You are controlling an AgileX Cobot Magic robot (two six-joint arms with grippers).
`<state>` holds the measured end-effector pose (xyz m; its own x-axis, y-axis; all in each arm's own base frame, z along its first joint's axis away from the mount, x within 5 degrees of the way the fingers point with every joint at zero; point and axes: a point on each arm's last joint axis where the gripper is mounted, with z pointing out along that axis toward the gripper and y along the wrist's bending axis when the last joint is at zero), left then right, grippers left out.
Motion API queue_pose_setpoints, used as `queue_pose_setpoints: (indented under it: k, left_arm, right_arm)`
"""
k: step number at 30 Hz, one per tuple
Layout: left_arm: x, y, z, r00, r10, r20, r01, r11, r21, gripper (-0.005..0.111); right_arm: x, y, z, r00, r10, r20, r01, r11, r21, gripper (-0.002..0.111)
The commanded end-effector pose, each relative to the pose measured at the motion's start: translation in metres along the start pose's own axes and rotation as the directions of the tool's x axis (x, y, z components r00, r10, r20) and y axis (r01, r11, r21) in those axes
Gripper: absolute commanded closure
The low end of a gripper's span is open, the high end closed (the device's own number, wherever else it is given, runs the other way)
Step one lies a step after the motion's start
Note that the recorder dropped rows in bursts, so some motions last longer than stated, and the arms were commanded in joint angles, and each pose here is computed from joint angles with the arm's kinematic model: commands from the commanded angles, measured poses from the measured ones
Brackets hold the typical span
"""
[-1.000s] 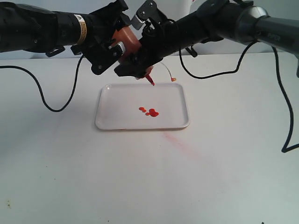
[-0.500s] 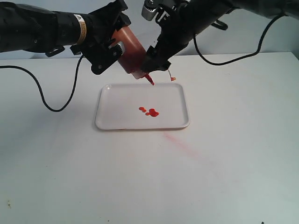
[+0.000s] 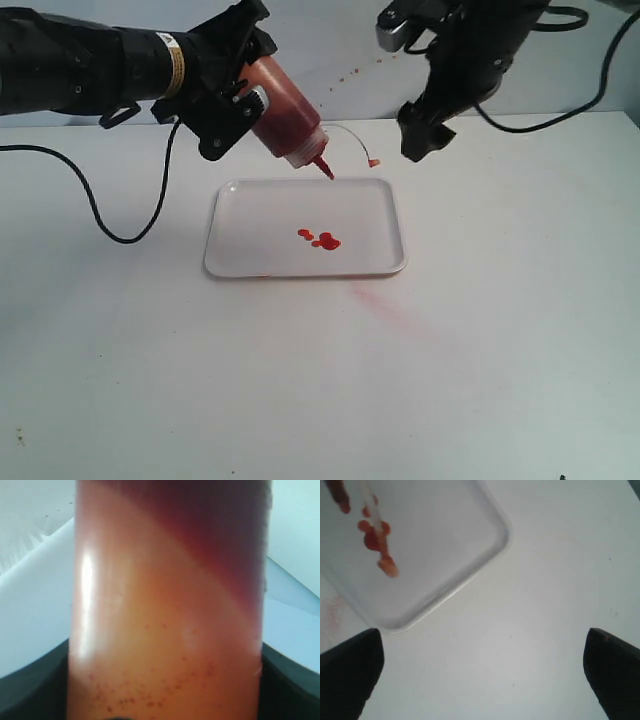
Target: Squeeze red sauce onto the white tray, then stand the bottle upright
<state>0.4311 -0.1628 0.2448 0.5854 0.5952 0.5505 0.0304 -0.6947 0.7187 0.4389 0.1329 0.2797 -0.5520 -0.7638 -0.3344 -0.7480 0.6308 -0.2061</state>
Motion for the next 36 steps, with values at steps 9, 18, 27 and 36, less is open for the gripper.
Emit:
queue_pose_setpoints:
  k: [9,18,27,36]
  left_arm:
    - [-0.002,-0.016,-0.004,0.955,-0.289,-0.067,0.293,0.954,0.063,0.107]
    - [-0.003,-0.016,-0.004,0.851,-0.521,-0.072,0.524,0.85,0.045,0.107]
    - [0.012,-0.029,-0.008,0.68,-0.732,-0.046,0.733,0.68,0.002,0.107]
    - [0.018,-0.058,-0.042,0.432,-0.89,0.148,0.901,0.435,-0.014,0.107]
  right_arm:
    - [0.061,-0.05,-0.021,0.926,0.367,0.083,-0.333,0.902,-0.275,0.008]
    - [0.086,-0.048,-0.017,0.861,0.467,0.199,-0.419,0.875,-0.241,0.008]
    - [0.1,-0.024,-0.026,0.781,0.526,0.338,-0.474,0.85,-0.23,0.01]
    - [0.123,-0.002,-0.039,0.683,0.529,0.503,-0.539,0.83,-0.142,0.014]
